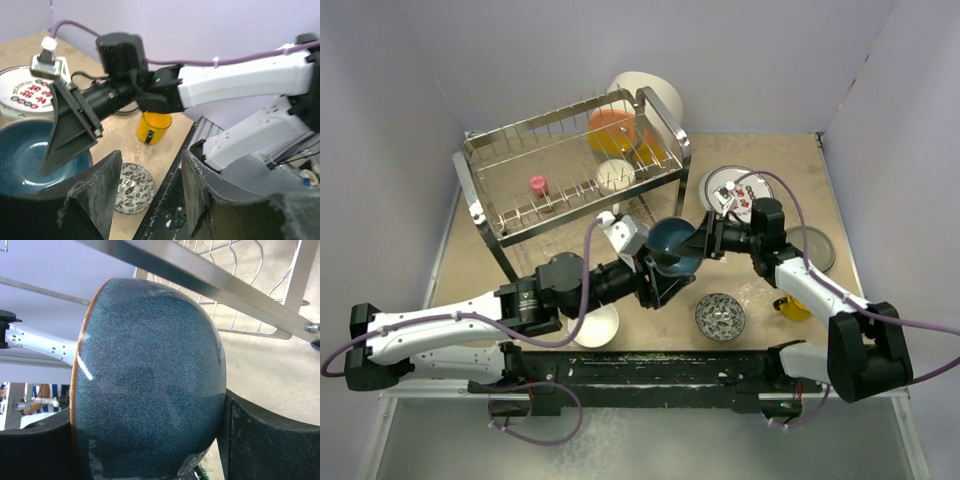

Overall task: Load the mixed dishes into the dish rack
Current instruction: Pick up the bowl from the dish rack, then turn the bowl upside down on the dish rack.

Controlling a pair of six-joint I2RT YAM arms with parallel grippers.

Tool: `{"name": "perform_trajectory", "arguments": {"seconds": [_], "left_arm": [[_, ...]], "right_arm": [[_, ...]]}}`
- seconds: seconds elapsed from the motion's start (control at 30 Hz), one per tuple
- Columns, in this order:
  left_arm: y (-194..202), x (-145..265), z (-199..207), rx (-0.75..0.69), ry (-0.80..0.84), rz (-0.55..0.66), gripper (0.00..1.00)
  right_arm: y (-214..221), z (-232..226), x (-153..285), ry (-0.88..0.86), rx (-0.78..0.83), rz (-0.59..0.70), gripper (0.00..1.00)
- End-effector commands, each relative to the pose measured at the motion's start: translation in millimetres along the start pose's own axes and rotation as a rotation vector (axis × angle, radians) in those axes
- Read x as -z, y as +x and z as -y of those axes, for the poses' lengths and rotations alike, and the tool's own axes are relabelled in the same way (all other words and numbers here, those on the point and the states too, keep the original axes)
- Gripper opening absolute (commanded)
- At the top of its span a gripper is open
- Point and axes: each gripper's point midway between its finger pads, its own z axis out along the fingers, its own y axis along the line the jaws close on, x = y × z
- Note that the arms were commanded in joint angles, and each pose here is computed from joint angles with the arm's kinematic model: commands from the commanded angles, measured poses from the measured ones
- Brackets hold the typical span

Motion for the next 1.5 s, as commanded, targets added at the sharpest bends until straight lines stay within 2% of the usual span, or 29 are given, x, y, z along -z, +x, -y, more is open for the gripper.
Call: {"name": "perform_trajectory", "arguments": {"seconds": [0.0, 0.23, 0.5, 0.93, 1.17, 1.47], "left_arm": [[-47, 16, 31, 0.030, 0.098, 0.010, 0.54], [-104, 25, 54, 0.024, 0.157, 0.086, 0.54], [-147, 42, 50, 0.030, 0.105, 0.166, 0.55], [-154, 50, 37, 0.041, 0.035, 0.179, 0.55], [-151, 55, 32, 0.052, 0.016, 0.181, 0.55], [-149, 61, 28, 0.063, 0.010, 0.187, 0.55]], "right_arm": [[-12, -37, -2, -0.081, 0.150, 0.031, 0.43], [6, -52, -15, -0.079, 0.222, -0.016, 0.43], [17, -76, -29, -0.108, 0.281, -0.023, 0.42], [58, -104, -50, -0.155, 0.327, -0.124, 0.41], [51, -126, -68, -0.177, 0.322, -0.097, 0.41], [27, -131, -88, -0.154, 0.200, -0.017, 0.41]]}}
